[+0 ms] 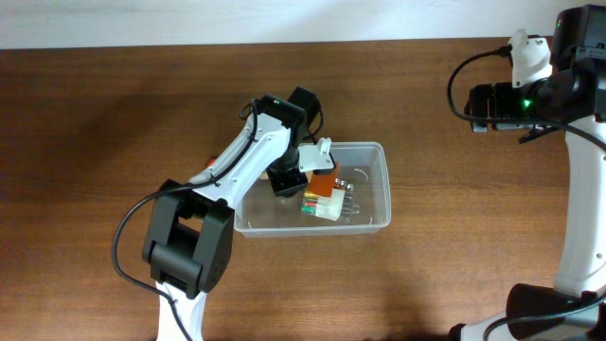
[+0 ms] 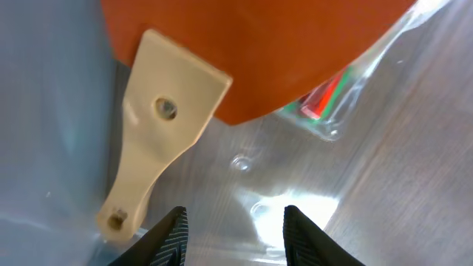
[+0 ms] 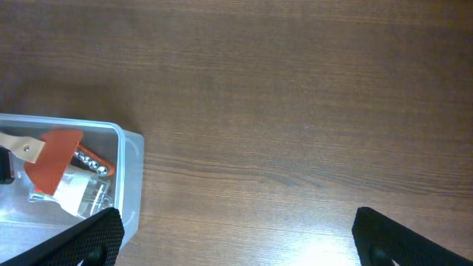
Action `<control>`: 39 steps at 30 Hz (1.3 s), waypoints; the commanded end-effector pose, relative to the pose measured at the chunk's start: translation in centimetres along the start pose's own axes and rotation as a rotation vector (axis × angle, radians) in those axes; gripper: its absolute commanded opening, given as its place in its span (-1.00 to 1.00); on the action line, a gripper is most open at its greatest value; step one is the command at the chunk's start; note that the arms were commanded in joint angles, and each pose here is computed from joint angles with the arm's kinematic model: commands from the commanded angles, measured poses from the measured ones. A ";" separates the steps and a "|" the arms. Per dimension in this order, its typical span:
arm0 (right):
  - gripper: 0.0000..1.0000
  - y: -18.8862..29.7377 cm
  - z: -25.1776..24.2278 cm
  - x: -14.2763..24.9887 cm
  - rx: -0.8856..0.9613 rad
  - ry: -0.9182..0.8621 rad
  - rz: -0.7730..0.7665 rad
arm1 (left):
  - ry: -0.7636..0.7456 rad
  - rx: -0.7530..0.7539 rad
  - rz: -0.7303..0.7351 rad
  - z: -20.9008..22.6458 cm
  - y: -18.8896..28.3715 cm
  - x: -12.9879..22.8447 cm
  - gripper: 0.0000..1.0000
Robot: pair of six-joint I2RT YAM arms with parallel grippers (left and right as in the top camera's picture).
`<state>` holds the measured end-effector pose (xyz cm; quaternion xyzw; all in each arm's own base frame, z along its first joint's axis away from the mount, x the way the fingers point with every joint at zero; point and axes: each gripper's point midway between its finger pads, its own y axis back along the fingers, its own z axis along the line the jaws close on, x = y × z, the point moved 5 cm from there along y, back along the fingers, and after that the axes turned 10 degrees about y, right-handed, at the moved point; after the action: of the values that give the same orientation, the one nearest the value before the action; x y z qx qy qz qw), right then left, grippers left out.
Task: Pack container
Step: 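Carry the scraper right into the container and open the left gripper, then move the left gripper back to the red pliers and grasp them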
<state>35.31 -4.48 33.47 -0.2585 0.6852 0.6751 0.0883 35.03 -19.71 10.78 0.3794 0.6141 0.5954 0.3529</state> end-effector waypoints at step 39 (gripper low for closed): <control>0.97 -0.2 -0.2 0.1 0.002 -0.004 0.009 | 0.779 0.108 -0.083 16.2 -1.9 12.7 0.99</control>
<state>35.30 -4.48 33.46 -0.2581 0.6852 0.6753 0.0882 43.66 -0.17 10.24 0.1081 0.7350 0.6586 0.1198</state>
